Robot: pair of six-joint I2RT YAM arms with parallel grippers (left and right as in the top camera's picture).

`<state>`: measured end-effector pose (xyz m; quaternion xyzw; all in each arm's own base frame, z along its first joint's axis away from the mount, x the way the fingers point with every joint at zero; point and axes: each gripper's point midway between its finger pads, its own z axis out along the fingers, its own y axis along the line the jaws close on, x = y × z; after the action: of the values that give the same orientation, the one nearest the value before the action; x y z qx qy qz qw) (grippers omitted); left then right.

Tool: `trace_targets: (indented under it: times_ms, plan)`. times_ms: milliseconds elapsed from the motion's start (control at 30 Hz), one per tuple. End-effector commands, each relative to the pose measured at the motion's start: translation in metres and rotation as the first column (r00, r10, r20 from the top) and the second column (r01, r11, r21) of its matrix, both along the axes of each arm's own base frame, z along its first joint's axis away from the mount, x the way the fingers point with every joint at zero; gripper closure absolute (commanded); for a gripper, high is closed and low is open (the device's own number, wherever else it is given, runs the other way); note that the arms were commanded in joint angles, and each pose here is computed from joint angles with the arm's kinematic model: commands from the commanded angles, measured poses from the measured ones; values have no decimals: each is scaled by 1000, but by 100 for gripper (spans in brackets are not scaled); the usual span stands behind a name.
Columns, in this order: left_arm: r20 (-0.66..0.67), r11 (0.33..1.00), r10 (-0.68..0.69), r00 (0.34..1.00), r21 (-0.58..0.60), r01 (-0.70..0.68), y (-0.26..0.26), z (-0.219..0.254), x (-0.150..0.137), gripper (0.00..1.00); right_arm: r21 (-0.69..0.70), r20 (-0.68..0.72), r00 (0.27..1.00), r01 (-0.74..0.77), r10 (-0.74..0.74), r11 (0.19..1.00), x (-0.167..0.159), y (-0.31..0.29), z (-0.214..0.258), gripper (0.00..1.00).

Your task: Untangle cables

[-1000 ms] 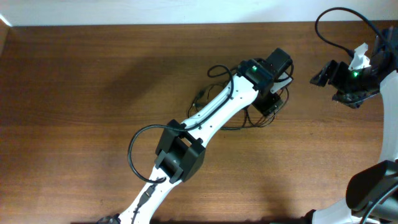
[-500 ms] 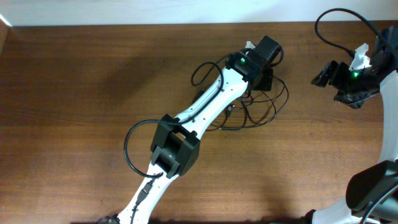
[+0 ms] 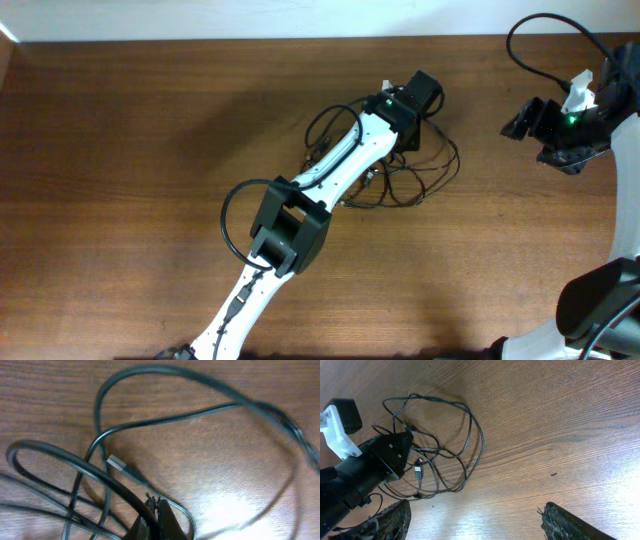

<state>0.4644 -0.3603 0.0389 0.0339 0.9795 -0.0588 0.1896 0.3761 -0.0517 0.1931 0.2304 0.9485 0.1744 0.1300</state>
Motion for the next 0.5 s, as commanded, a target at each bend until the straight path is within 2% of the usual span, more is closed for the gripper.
trace_targets:
  times_ms: [0,67,167,233,367,467]
  plan:
    - [151,970,-244,958,20,244,-1,99,3,100,-10,-5,1000,-15,15,1000,1,1,-3,15]
    - [220,906,-404,888,-39,422,-7,172,-25,100,11,-4,1000,-21,21,1000,0,4,-2,15]
    - [295,893,-415,861,-51,448,6,229,-42,100,157,101,982,-174,160,972,3,36,14,16]
    - [356,887,-400,845,-83,455,18,269,-52,100,329,234,948,-284,214,900,7,68,39,16]
    - [332,875,-410,849,-117,469,24,274,-62,100,487,381,898,-395,218,779,9,98,76,19]
    - [354,887,-391,850,-101,450,27,276,-53,100,456,354,892,-427,281,781,6,118,68,20]
